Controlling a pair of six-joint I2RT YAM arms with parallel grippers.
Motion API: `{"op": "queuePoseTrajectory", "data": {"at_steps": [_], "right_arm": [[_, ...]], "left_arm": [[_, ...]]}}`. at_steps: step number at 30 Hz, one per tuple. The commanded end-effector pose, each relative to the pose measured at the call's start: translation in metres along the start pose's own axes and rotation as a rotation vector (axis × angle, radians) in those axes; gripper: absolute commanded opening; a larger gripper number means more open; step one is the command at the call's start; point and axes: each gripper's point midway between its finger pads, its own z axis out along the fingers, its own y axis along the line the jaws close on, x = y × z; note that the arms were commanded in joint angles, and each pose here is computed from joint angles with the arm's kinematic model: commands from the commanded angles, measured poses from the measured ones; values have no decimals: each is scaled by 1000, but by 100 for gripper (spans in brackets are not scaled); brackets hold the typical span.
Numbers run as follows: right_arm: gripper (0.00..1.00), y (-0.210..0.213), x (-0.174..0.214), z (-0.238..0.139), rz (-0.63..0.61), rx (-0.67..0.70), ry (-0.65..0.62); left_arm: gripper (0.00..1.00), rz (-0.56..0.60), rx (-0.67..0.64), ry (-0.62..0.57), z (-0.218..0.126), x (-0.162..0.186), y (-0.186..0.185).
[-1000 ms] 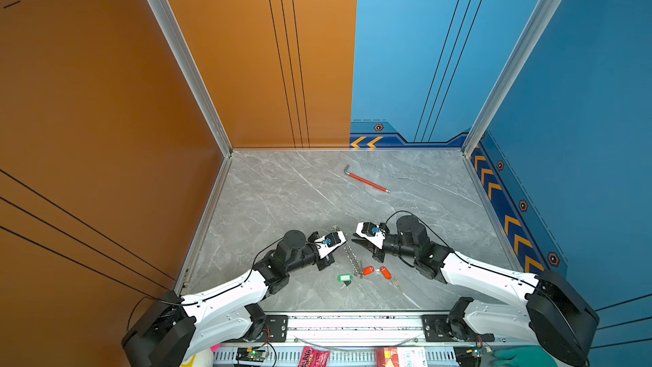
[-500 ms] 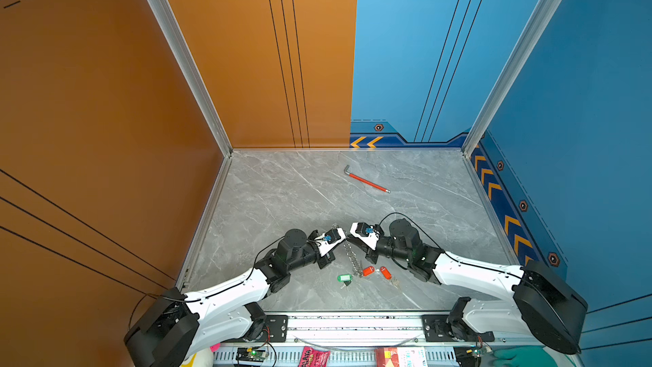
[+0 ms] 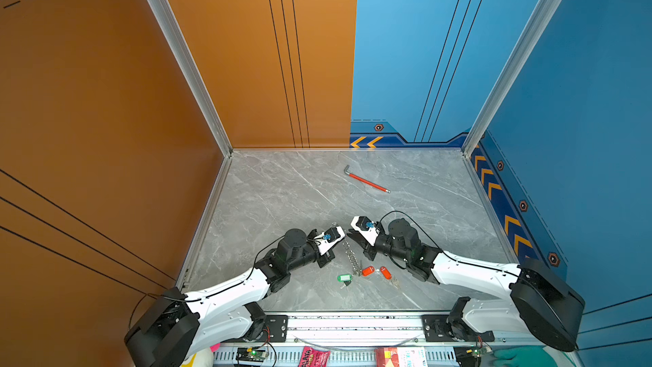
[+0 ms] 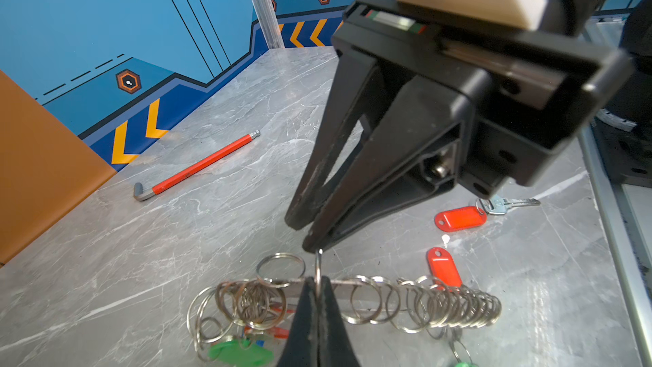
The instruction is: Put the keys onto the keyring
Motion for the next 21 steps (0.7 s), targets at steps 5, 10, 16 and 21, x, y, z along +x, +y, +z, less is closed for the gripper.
{"op": "queuePoseTrajectory", "data": {"at_steps": [5, 10, 16, 21], "right_arm": [[18, -12, 0, -10, 3, 72, 9], [18, -9, -7, -9, 46, 63, -21], [18, -16, -4, -5, 83, 131, -20], [18, -23, 0, -1, 114, 162, 32]], "left_arm": [[0, -46, -59, -49, -1, -15, 16], [0, -99, -79, -51, 1, -18, 23], [0, -181, -173, -47, 2, -21, 42], [0, -259, -210, -30, 1, -24, 52]]}}
